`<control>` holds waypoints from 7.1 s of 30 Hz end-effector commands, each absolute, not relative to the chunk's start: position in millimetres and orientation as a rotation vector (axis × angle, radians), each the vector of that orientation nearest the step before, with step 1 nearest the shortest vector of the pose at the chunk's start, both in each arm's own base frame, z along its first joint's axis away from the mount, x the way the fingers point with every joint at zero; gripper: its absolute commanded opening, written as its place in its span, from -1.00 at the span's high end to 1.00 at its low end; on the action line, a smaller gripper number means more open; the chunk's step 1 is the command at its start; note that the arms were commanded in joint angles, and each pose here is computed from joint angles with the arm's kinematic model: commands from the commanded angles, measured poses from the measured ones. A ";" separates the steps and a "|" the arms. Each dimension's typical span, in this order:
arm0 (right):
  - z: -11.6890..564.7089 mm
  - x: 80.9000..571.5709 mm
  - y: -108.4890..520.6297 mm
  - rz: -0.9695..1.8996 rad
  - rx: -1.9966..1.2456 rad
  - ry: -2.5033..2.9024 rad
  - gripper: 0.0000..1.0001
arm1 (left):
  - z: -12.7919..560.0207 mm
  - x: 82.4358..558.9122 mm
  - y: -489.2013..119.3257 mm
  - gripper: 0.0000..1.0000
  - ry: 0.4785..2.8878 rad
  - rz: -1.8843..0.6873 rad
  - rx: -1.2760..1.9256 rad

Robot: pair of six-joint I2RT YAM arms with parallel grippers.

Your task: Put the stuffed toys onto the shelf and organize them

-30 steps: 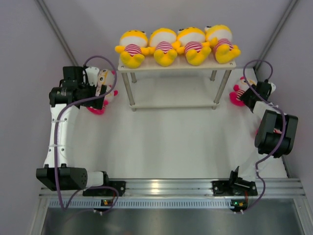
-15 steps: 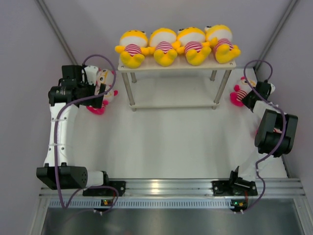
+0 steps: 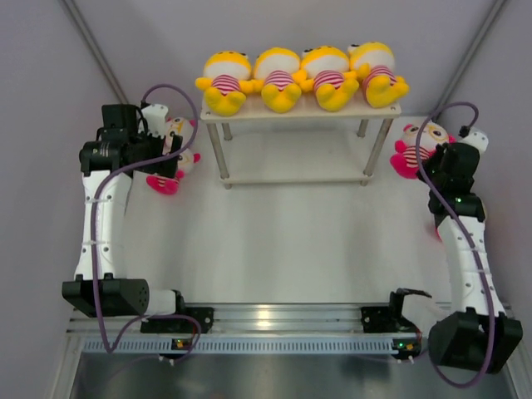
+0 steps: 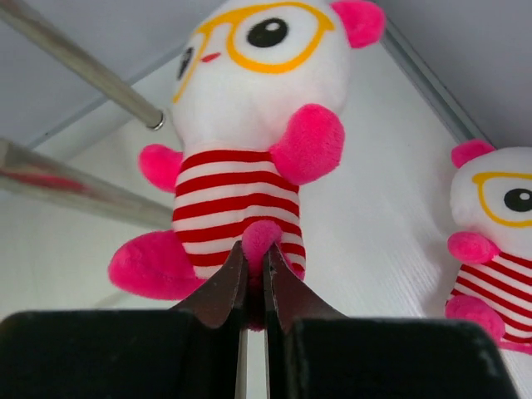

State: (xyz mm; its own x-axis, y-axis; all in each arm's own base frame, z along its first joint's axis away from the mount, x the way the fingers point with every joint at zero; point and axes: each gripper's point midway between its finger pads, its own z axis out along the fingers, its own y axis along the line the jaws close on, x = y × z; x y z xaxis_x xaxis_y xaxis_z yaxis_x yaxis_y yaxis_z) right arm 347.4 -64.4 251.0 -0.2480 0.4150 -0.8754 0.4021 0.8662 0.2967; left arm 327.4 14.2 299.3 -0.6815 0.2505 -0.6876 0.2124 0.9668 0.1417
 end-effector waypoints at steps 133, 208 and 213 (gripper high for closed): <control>141.7 422.1 111.7 0.289 0.430 1.939 0.22 | 273.1 310.8 18.1 -0.98 2.395 0.086 0.380; 76.4 255.1 -211.5 -0.177 1.366 1.669 1.00 | 271.0 307.5 8.4 -0.98 2.388 0.047 0.450; 95.3 271.6 -183.1 -0.087 1.269 1.744 1.00 | 271.4 307.6 8.4 -0.98 2.390 0.046 0.442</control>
State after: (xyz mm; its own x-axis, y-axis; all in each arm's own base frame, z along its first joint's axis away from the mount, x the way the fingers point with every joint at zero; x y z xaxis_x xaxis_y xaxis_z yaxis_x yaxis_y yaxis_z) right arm 251.2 -199.4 67.4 0.0234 0.7174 -0.6963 0.8433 0.3599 0.3992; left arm 308.3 9.0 262.0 -0.7197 0.3219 -0.6151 0.3027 0.9429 0.1392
